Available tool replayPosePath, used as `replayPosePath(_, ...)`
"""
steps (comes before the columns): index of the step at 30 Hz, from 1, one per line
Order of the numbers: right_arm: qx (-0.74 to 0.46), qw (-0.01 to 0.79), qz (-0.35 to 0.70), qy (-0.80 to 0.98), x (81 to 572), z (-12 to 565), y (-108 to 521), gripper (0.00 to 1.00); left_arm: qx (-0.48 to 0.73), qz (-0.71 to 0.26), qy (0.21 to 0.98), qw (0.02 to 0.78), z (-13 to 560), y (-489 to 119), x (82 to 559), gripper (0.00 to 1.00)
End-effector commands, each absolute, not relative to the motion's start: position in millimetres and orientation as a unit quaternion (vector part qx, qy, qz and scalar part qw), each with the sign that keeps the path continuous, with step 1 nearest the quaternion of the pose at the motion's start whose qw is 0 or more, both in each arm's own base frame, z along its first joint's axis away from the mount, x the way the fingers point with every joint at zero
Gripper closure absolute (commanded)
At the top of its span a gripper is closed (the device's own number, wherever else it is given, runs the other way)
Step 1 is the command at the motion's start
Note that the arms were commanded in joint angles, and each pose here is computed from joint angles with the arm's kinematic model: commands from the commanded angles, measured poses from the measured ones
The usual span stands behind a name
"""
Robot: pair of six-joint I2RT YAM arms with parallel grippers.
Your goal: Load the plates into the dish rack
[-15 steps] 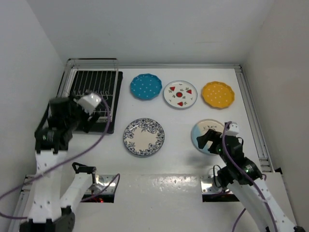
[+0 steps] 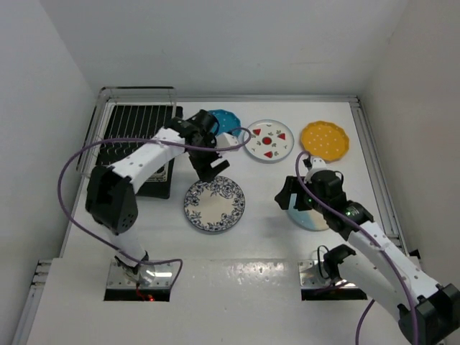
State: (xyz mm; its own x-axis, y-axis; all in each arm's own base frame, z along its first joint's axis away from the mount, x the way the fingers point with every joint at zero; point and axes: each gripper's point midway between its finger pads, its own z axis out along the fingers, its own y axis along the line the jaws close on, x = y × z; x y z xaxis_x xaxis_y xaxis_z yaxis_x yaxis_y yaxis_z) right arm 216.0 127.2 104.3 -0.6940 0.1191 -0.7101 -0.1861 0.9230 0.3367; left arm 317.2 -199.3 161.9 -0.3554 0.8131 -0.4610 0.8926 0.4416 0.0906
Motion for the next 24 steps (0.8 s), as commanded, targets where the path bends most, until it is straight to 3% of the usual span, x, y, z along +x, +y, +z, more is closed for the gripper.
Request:
replayPosePath(1, -0.035, 0.425, 0.233, 0.874, 232.4, 128.9, 145.5, 0.16, 0.501, -0.112, 0.833, 0.207, 134.8, -210.5, 326.6, 0.12)
replayPosePath(12, -0.015, 0.375, 0.272, 0.886, 234.9, 98.6, 166.6, 0.21, 0.44, -0.096, 0.882, 0.14, 30.3, -182.7, 363.7, 0.07)
replayPosePath(19, -0.015, 0.333, 0.307, 0.891, 229.2, 76.9, 190.5, 0.26, 0.447, -0.194, 0.871, 0.059, -1.9, -183.7, 316.7, 0.09)
replayPosePath(22, -0.015, 0.313, 0.33, 0.891, 222.9, 62.1, 205.7, 0.26, 0.446, -0.246, 0.86, 0.028, -1.1, -191.7, 293.7, 0.19)
replayPosePath(24, -0.02, 0.317, 0.348, 0.882, 222.4, 61.3, 216.1, 0.28, 0.445, -0.271, 0.853, 0.002, -1.3, -193.0, 279.0, 0.34)
